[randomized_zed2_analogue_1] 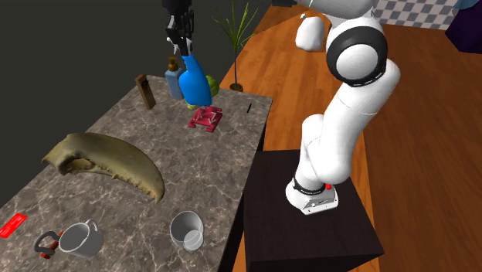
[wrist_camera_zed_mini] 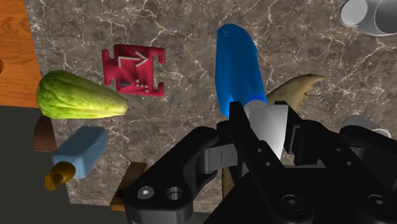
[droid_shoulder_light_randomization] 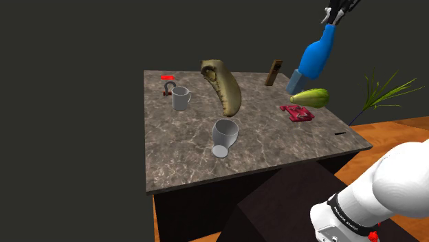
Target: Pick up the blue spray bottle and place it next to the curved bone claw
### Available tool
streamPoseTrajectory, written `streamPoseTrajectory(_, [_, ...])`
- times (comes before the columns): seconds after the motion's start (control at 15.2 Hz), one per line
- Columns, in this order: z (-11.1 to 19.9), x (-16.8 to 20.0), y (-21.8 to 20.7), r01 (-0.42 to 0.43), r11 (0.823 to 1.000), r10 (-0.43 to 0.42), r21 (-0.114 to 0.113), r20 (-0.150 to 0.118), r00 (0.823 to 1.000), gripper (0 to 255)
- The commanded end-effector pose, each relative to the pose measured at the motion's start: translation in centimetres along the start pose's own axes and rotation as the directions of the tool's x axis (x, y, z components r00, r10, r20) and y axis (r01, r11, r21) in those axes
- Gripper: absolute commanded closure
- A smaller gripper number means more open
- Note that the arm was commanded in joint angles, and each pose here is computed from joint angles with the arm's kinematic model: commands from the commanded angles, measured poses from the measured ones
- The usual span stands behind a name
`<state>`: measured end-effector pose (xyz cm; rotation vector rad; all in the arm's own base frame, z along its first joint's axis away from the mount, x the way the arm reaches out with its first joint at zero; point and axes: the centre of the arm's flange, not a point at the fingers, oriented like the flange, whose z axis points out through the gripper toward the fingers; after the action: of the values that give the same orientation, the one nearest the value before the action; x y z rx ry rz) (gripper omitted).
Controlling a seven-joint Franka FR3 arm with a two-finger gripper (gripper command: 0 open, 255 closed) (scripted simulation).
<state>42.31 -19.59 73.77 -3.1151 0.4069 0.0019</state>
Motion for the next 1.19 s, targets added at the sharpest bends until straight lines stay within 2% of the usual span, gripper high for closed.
streamPoseTrajectory(0.0, [0.0,2.3,-1.8,0.000,1.000,0.000,0.000,0.000,1.000,255])
streamPoseTrajectory(0.59, [-0.1,11.9,-8.7,0.000,1.000,0.000,0.000,0.000,1.000,255])
streamPoseTrajectory(1.12, [3.6,12.4,-9.1,0.000,1.000,0.000,0.000,0.000,1.000,255])
